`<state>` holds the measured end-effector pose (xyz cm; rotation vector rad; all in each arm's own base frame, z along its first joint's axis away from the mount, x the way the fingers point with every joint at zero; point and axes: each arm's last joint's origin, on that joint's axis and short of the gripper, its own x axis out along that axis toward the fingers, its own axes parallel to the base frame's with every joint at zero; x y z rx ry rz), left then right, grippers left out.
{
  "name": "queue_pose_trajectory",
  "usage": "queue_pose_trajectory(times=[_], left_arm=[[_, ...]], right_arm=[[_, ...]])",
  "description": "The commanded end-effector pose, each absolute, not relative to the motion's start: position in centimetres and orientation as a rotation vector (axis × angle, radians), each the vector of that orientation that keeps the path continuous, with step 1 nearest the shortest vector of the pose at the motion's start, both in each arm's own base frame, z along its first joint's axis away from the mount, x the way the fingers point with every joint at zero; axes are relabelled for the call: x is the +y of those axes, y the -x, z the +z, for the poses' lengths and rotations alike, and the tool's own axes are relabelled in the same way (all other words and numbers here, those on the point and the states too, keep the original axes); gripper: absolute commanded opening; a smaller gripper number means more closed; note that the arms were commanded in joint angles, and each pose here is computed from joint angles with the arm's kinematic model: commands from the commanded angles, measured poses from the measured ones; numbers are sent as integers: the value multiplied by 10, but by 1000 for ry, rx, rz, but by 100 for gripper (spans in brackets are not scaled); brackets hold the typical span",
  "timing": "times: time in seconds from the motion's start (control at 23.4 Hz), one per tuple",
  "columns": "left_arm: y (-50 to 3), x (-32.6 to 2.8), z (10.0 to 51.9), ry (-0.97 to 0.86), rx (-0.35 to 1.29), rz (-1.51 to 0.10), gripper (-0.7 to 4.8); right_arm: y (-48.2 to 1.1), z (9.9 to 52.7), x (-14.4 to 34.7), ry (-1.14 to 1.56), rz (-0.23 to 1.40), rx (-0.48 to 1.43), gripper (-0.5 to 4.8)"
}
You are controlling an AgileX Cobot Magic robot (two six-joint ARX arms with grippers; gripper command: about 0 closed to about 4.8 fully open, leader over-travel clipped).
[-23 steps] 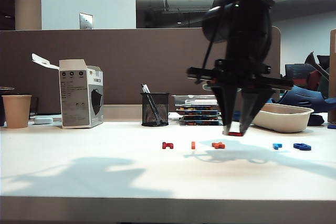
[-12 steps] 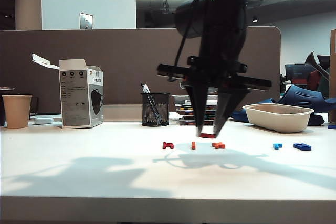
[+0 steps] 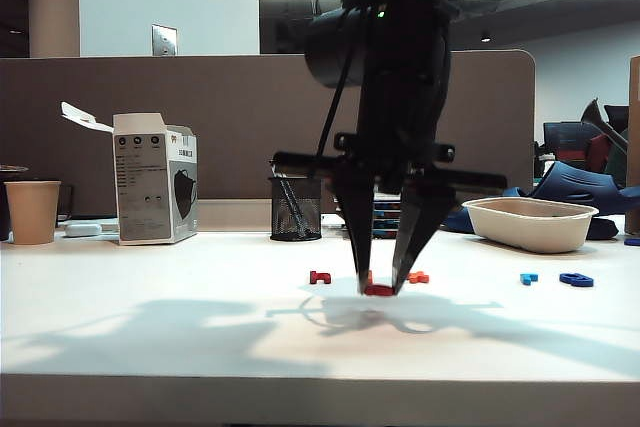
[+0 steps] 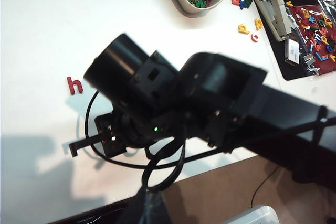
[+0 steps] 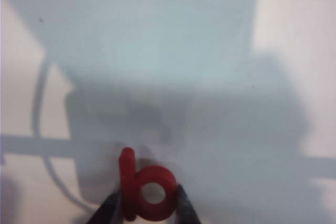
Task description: Select the appropriate letters from the row of letter magnets placed on the table to arrange into the word "big".
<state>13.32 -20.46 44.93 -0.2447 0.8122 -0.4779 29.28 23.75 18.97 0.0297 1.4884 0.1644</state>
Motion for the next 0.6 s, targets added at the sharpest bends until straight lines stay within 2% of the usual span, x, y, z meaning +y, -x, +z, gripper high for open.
queue_pose_trajectory(times=[0.04, 0.6], left_arm=[[-133, -204, 451, 255, 799, -483, -5], [-133, -204, 451, 255, 799, -482, -5]], right_arm=[[-293, 188, 240, -25, 155, 1458, 85], [-295, 169, 242, 13, 111, 1491, 85]])
